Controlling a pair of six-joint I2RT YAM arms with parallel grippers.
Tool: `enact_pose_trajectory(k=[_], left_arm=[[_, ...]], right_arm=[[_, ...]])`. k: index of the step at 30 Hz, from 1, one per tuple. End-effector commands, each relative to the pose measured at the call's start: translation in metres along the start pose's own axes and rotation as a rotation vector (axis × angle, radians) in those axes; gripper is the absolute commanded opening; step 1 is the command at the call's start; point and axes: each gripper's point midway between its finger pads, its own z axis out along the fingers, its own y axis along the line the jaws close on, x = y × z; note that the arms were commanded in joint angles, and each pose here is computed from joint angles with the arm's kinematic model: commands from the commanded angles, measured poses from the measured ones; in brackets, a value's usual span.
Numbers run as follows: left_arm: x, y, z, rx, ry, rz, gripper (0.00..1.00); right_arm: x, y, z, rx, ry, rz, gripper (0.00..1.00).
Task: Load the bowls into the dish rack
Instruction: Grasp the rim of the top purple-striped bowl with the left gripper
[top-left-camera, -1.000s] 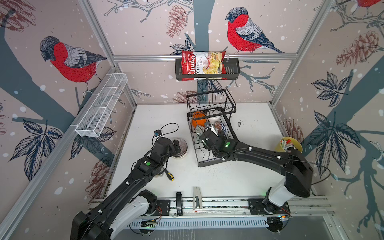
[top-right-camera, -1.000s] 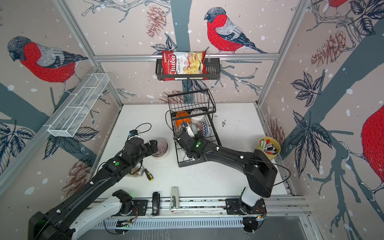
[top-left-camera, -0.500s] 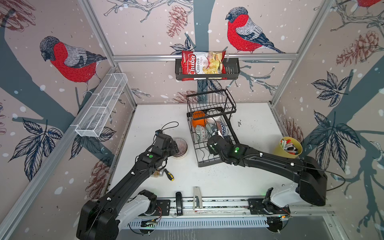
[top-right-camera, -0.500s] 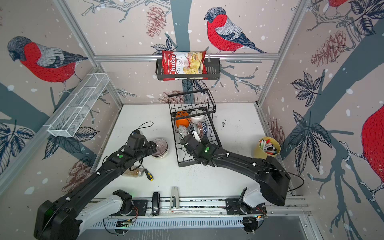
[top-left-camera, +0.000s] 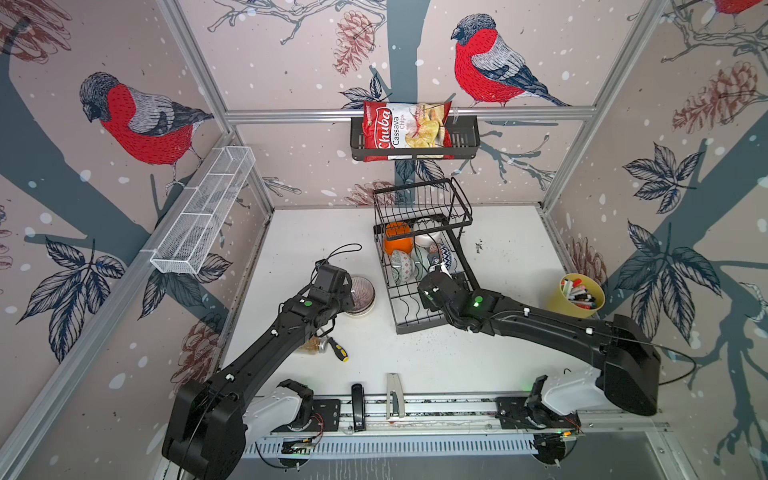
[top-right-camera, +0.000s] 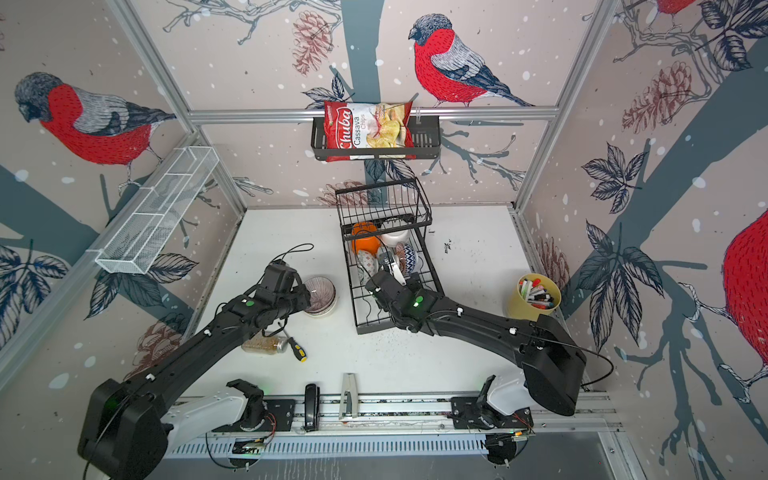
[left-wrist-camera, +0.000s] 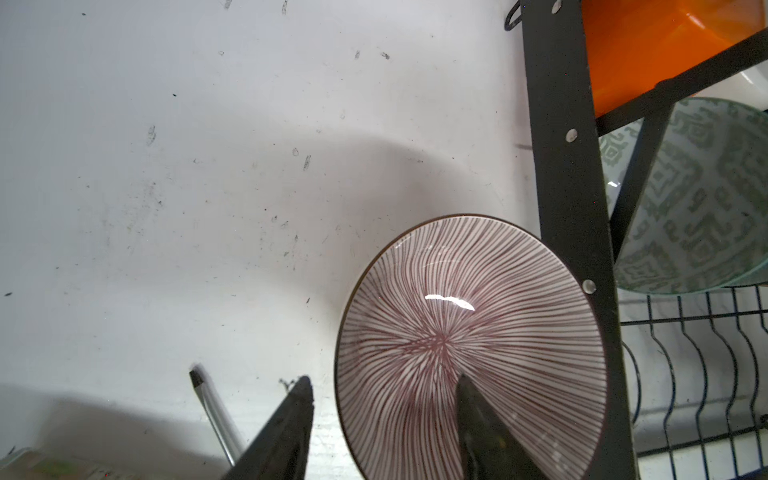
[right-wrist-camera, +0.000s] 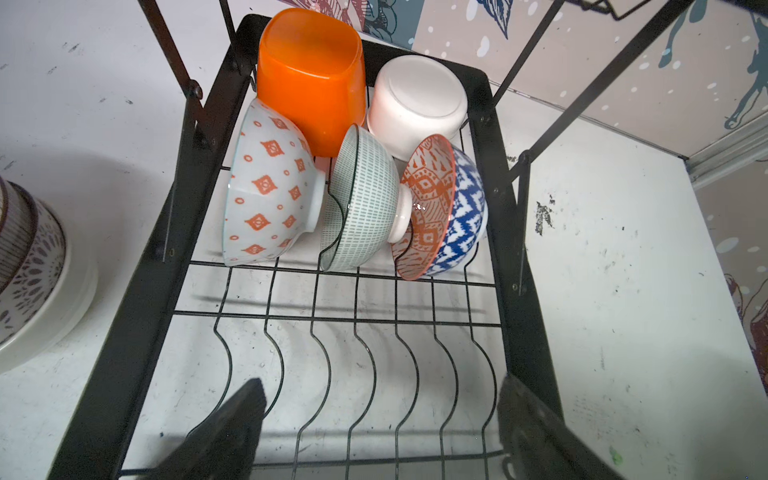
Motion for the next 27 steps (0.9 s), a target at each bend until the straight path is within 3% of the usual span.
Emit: enact_pose_trajectory(k=[1,27], left_arm=[[0.002,0.006,0.003,-0.030,0.006,0.014,0.50],[0.003,0.008,0.014,-0.053,0.015,0.012,0.10]], right_arm=[[-0.002,0.002,0.002,-0.003,-0.008,0.014,0.88],[0.004,0.009,0.014,0.011,0.027,-0.015,0.88]])
